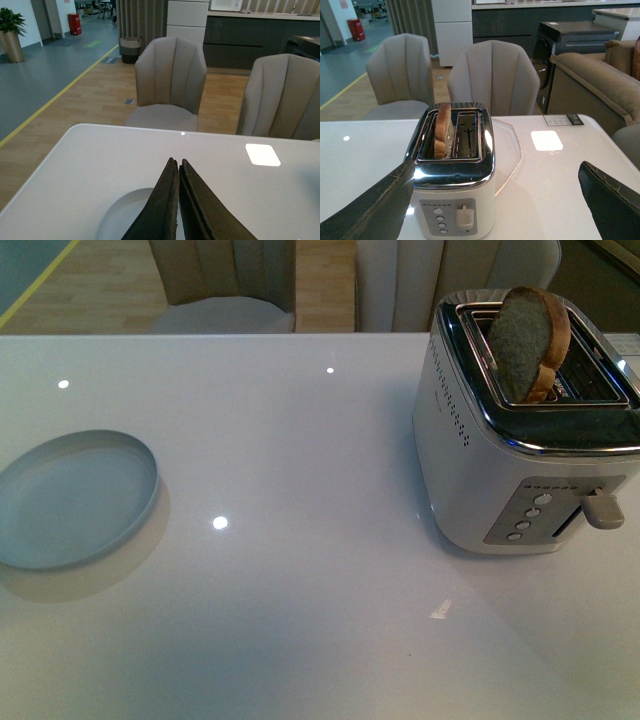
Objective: Left arm holds plate, right arm toasts bread
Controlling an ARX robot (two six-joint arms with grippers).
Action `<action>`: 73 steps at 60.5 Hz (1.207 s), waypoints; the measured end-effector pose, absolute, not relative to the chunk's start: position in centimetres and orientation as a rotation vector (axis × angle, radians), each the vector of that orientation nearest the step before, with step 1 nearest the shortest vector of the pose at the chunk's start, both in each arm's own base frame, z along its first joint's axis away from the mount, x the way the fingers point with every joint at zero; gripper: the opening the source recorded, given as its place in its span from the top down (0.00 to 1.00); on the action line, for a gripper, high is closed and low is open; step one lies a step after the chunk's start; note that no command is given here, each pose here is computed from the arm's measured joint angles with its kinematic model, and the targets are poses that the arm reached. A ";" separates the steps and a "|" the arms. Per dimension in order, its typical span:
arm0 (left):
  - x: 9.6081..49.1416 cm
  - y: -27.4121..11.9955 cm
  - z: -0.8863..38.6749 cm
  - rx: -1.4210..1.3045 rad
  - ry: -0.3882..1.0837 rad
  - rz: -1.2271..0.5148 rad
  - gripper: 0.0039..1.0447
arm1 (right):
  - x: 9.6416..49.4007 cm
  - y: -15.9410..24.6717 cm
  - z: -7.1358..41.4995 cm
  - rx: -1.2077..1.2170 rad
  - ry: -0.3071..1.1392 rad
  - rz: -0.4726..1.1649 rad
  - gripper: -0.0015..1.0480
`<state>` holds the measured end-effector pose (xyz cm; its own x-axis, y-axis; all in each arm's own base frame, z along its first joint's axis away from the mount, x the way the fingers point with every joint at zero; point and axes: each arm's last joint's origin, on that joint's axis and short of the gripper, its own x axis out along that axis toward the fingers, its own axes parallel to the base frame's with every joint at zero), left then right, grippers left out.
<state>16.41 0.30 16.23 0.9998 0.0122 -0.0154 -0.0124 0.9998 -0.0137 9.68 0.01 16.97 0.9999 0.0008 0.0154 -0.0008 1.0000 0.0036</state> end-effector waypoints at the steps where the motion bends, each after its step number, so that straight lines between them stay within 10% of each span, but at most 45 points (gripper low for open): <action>1: 16.3 0.2 16.3 -0.014 0.015 0.004 0.98 | 9.7 0.0 17.0 0.004 -0.015 0.001 0.08; 73: 11.2 0.0 17.1 -0.011 -0.014 0.003 0.98 | 9.7 0.0 17.0 0.004 -0.015 0.001 0.08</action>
